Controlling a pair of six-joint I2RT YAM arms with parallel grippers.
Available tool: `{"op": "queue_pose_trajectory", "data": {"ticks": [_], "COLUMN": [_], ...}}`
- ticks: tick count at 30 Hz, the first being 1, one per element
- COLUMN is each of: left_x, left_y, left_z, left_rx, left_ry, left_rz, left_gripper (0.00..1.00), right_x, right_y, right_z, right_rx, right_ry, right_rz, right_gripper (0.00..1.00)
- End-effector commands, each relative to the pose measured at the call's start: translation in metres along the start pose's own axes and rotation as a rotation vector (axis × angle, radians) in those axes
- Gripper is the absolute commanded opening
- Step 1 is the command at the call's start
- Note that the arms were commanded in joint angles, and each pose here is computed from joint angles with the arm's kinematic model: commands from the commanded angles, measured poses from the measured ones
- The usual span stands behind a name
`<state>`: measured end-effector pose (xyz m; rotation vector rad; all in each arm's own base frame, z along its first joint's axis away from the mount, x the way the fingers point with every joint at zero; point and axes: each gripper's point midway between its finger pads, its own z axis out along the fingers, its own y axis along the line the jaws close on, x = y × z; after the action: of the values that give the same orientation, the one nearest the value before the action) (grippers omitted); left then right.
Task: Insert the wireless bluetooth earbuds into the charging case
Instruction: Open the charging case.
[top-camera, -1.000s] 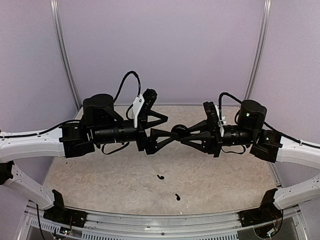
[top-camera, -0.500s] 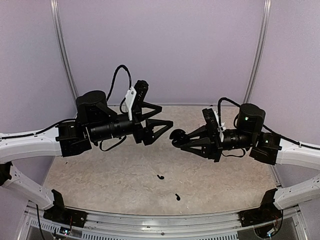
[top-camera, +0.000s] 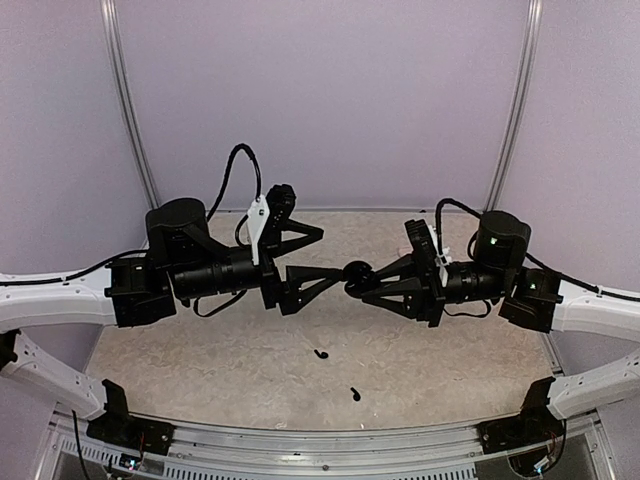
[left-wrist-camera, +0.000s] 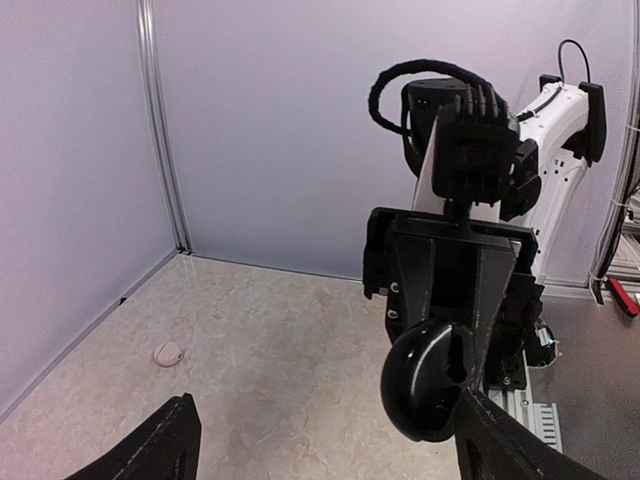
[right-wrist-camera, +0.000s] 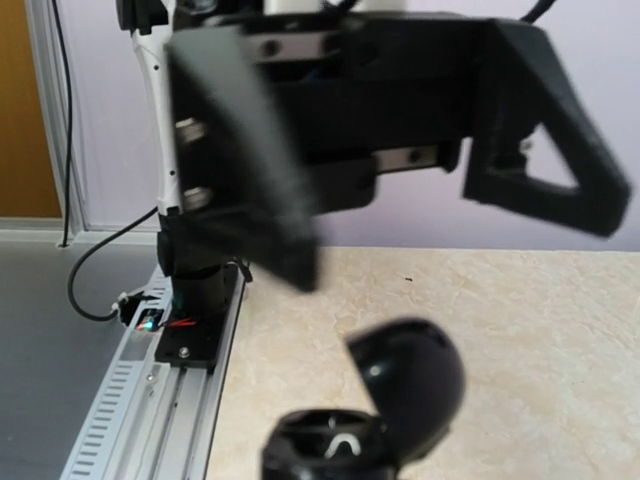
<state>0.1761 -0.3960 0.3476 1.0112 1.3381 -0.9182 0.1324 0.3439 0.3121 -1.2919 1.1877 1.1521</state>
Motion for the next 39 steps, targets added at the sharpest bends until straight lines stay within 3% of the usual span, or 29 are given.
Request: {"op": "queue_pose_trajectory", "data": {"ticks": [1,9,20,26,33,39], "left_x": [-0.013,-0.009,0.0,0.005,-0.005,0.018], "left_y": [-0.016,0.002,0.006,0.007,-0.003,0.012], "left_z": [0.004,0.015,0.018,0.02,-0.004,-0.025], "left_rx": [0.045,-0.033,-0.008,0.005,0.06,0.006], "left_ry": [-0.03,-0.016,0.012,0.054,0.021,0.124], "left_rz": [0.061,0.025,0.011,0.018,0.097,0.183], "left_gripper": [0.86,0.81,0.77,0.8,0.86,0.89], "right_x": [-0.003,-0.003,-0.005,-0.011,-0.003,-0.003], "right_y": [0.0,0.01,0.019,0.019,0.006,-0.007], "right_z": [0.001,-0.001,-0.005,-0.012,-0.017,-0.036], "right_rx": [0.002,-0.038,-0.064,-0.037,0.035,0.096], "right_ry": [-0.017,-0.026,-0.052,-0.084,-0.077,-0.12], "right_rz": [-0.001,-0.03,-0.094,-0.118,-0.053,0.021], "right_gripper": [0.0,0.0,0.0,0.0,0.0,0.0]}}
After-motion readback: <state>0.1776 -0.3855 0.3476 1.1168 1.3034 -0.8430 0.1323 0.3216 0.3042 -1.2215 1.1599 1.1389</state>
